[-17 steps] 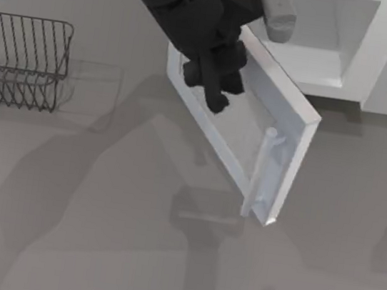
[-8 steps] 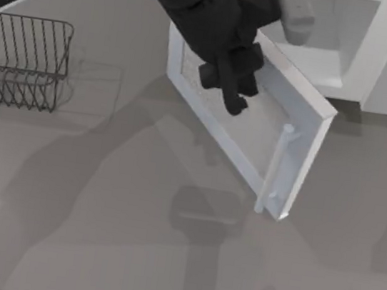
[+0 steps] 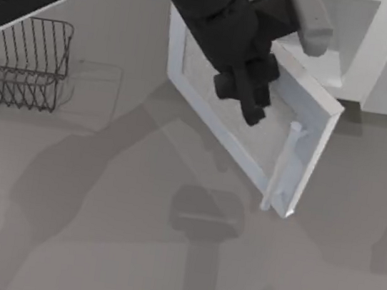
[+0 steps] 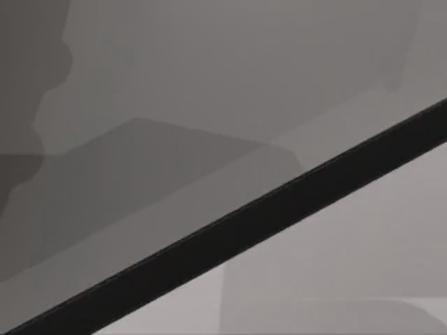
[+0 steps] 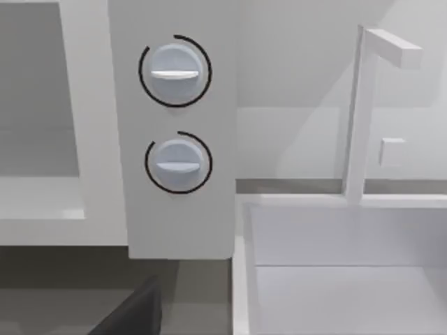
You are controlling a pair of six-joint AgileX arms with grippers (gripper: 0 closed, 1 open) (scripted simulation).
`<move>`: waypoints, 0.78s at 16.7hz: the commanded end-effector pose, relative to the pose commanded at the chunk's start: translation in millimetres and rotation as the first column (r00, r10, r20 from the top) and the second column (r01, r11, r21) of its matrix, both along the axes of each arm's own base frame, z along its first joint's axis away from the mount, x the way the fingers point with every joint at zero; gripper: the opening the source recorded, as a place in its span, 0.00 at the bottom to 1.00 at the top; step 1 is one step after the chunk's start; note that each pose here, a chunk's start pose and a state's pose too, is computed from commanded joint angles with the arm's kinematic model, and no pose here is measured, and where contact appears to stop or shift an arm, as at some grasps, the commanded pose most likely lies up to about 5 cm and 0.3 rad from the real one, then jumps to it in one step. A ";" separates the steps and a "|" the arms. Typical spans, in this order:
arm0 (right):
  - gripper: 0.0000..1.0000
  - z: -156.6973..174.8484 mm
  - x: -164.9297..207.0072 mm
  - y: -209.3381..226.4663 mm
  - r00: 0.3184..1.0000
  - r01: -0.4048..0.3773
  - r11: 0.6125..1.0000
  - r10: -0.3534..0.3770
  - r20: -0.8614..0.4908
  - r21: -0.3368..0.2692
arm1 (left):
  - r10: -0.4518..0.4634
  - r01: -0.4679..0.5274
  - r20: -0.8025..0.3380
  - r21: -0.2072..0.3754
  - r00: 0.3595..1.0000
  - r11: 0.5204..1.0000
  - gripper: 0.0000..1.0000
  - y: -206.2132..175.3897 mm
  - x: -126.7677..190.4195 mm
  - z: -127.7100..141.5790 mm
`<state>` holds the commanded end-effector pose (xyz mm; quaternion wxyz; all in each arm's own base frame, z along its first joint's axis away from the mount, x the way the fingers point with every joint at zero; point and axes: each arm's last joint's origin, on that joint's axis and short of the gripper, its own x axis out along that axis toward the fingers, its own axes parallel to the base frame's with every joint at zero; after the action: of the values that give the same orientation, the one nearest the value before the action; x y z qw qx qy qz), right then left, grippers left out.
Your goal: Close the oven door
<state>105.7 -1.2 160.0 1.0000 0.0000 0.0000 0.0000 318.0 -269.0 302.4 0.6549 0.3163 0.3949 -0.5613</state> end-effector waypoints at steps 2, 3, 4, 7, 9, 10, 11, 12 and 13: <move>1.00 0.0 0.0 0.0 1.000 0.000 1.000 0.000 0.000 0.000 | 0.006 -0.005 0.027 -0.017 1.000 1.000 0.00 -1.0 3.0 5.8; 1.00 0.0 0.0 0.0 1.000 0.000 1.000 0.000 0.000 0.000 | 0.006 -0.006 0.029 -0.018 1.000 1.000 0.00 -1.1 3.4 6.2; 1.00 0.0 0.0 0.0 1.000 0.000 1.000 0.000 0.000 0.000 | 0.006 -0.006 0.029 -0.018 1.000 1.000 0.00 -1.1 3.4 6.2; 1.00 0.0 0.0 0.0 1.000 0.000 1.000 0.000 0.000 0.000 | 0.005 -0.005 0.026 -0.018 1.000 1.000 0.00 -0.1 2.5 6.7; 1.00 0.0 0.0 0.0 1.000 0.000 1.000 0.000 0.000 0.000 | -0.009 0.009 -0.002 -0.002 1.000 1.000 0.00 -4.6 -0.8 1.0; 1.00 0.0 0.0 0.0 1.000 0.000 1.000 0.000 0.000 0.000 | -0.012 0.013 -0.021 0.009 1.000 1.000 0.00 -7.4 -1.8 -3.2; 1.00 0.0 0.0 0.0 1.000 0.000 1.000 0.000 0.000 0.000 | -0.013 0.014 -0.038 0.019 0.999 1.000 0.00 -10.4 -2.7 -6.9; 1.00 0.0 0.0 0.0 1.000 0.000 1.000 0.000 0.000 0.000 | -0.013 0.014 -0.050 0.026 0.999 1.000 0.00 -13.2 -3.3 -9.2; 1.00 0.0 0.0 0.0 1.000 0.000 1.000 0.000 0.000 0.000 | -0.012 0.013 -0.050 0.027 0.999 1.000 0.00 -15.8 -3.5 -9.1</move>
<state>105.7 -1.2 160.0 1.0000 0.0000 0.0000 0.0000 314.5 -284.8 293.3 0.6370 0.3135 0.4168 -0.5676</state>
